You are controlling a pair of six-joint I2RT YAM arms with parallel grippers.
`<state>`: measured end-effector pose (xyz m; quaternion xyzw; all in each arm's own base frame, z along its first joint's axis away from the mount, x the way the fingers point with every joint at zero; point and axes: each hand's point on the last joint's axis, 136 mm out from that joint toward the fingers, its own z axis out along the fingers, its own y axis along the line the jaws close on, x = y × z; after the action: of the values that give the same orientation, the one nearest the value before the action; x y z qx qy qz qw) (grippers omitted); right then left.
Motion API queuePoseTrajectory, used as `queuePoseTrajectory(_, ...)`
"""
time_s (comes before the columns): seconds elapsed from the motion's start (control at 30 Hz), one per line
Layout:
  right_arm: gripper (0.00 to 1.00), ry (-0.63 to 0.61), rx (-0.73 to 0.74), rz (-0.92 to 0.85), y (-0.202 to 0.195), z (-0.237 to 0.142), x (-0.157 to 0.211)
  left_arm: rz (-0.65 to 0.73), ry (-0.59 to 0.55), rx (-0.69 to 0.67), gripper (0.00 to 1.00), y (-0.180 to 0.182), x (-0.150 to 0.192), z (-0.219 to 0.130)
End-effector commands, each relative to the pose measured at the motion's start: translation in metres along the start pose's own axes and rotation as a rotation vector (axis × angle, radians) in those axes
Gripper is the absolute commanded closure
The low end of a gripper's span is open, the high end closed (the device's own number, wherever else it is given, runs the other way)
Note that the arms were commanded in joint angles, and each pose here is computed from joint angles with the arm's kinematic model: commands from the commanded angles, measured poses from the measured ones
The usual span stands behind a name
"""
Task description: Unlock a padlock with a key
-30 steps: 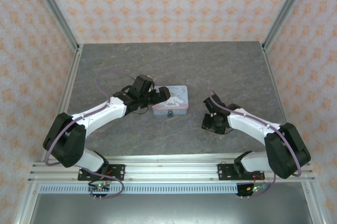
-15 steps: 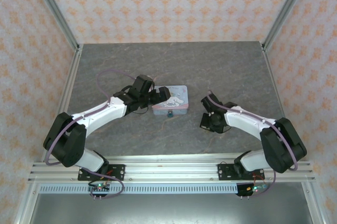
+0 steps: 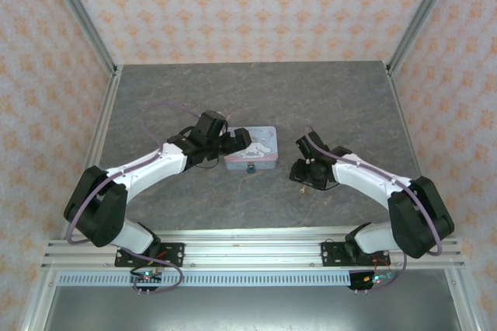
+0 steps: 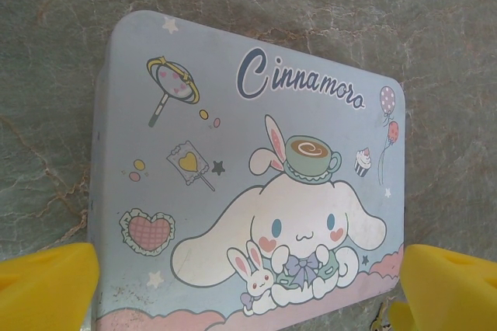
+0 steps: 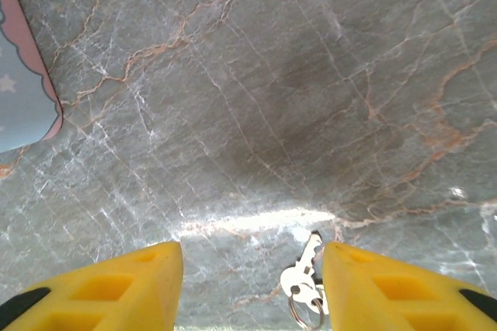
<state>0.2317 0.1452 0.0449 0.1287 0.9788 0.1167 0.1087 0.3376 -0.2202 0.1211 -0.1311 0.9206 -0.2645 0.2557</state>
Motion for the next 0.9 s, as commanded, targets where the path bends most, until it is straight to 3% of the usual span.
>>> queuePoseTrajectory(0.0,0.49,0.004,0.063,-0.06,-0.011,-0.01,0.003,-0.004,-0.021,0.037,0.0,-0.016,-0.007,-0.005)
queuePoseTrajectory(0.43,0.54,0.079,0.245,-0.288,-0.012,0.004,0.017,-0.002,-0.021,0.037,0.0,-0.016,-0.007,-0.006)
queuePoseTrajectory(0.87,0.57,0.108,0.279,-0.299,-0.022,0.011,0.026,0.001,-0.016,0.037,0.0,-0.016,-0.006,-0.004)
